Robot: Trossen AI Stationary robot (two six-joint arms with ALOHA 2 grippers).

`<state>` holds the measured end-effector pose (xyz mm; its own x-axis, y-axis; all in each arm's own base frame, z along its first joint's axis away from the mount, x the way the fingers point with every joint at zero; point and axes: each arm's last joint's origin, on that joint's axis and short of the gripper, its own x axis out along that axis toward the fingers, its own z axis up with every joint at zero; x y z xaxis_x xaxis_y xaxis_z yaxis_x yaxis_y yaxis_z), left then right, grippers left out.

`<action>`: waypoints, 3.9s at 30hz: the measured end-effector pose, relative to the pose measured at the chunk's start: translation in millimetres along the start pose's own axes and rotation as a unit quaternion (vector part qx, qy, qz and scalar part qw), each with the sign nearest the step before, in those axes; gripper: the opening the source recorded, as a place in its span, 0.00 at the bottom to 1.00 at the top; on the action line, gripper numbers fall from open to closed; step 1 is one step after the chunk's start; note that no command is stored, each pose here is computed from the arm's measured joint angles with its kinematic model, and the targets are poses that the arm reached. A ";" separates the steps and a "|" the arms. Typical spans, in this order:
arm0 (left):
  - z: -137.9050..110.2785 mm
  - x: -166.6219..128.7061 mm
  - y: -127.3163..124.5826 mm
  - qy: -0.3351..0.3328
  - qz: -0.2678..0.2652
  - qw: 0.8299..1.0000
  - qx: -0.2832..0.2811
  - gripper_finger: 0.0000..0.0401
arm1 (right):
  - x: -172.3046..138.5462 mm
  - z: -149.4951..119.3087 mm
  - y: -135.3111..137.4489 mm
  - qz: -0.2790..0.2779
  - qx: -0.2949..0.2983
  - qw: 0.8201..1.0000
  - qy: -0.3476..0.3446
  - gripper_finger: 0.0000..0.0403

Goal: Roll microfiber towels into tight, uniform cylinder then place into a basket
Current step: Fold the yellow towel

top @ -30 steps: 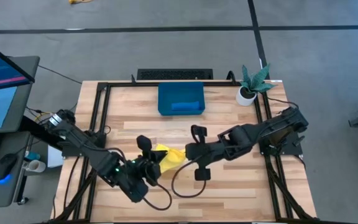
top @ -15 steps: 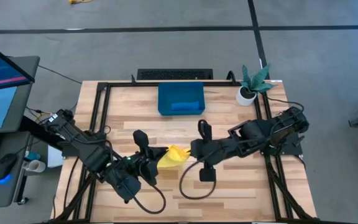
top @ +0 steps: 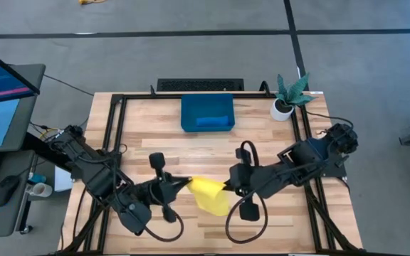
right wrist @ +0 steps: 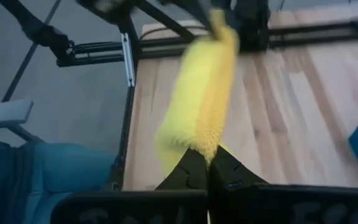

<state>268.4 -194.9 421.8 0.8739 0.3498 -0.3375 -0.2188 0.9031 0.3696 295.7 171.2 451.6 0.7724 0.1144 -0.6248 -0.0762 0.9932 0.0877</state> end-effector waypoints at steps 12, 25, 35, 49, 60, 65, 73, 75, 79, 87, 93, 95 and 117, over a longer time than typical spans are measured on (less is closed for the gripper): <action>0.6 -0.6 -7.4 0.031 -0.128 0.983 -0.126 0.00 | -3.9 -8.0 17.8 0.019 0.034 0.999 0.010 0.01; 14.6 -2.9 -12.9 0.002 -0.220 0.955 -0.200 0.00 | -12.4 -12.0 39.7 0.057 0.047 0.997 -0.008 0.02; 15.0 -5.7 -16.7 0.039 -0.261 0.915 -0.304 0.00 | -17.4 -16.4 50.9 0.074 0.112 0.991 -0.004 0.02; -32.0 27.8 10.7 0.158 -0.040 0.981 -0.104 0.00 | 39.7 -23.7 -16.0 -0.092 0.094 0.990 0.052 0.02; -46.7 61.8 54.0 0.227 0.047 0.973 -0.005 0.00 | 73.4 -22.7 -92.7 -0.159 0.110 0.977 0.094 0.01; -38.0 59.0 63.4 0.217 0.045 0.975 -0.002 0.00 | 63.8 -18.6 -98.2 -0.156 0.103 0.979 0.081 0.01; -13.8 34.3 62.4 0.169 0.015 0.985 -0.044 0.00 | 41.4 -15.0 -68.6 -0.107 0.084 0.990 0.034 0.02; -7.8 26.2 61.0 0.158 -0.002 0.986 -0.059 0.00 | 34.6 -14.6 -58.8 -0.090 0.078 0.993 0.021 0.02; 1.3 13.2 57.9 0.140 -0.031 0.985 -0.097 0.00 | 28.8 -15.5 -41.9 -0.064 0.071 0.995 0.005 0.02; 4.7 3.2 46.0 0.158 -0.109 0.963 -0.187 0.00 | 21.4 -17.8 -14.1 -0.014 0.073 0.997 -0.017 0.02; 16.4 -4.9 31.8 0.148 -0.214 0.930 -0.262 0.00 | 14.4 -17.9 10.5 0.059 0.076 0.995 -0.036 0.02; 20.0 -8.1 27.9 0.141 -0.238 0.920 -0.277 0.00 | 11.8 -18.8 18.2 0.081 0.081 0.993 -0.039 0.02; -16.4 23.1 -4.1 0.205 -0.048 0.969 -0.130 0.00 | 45.9 -42.0 10.9 -0.059 0.075 0.994 0.046 0.02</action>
<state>282.4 -186.4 398.4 0.6615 0.2831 -0.6945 -0.2945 0.9497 0.1067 303.8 188.1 391.3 0.7087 0.0045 -0.7055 0.1120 0.9866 0.1188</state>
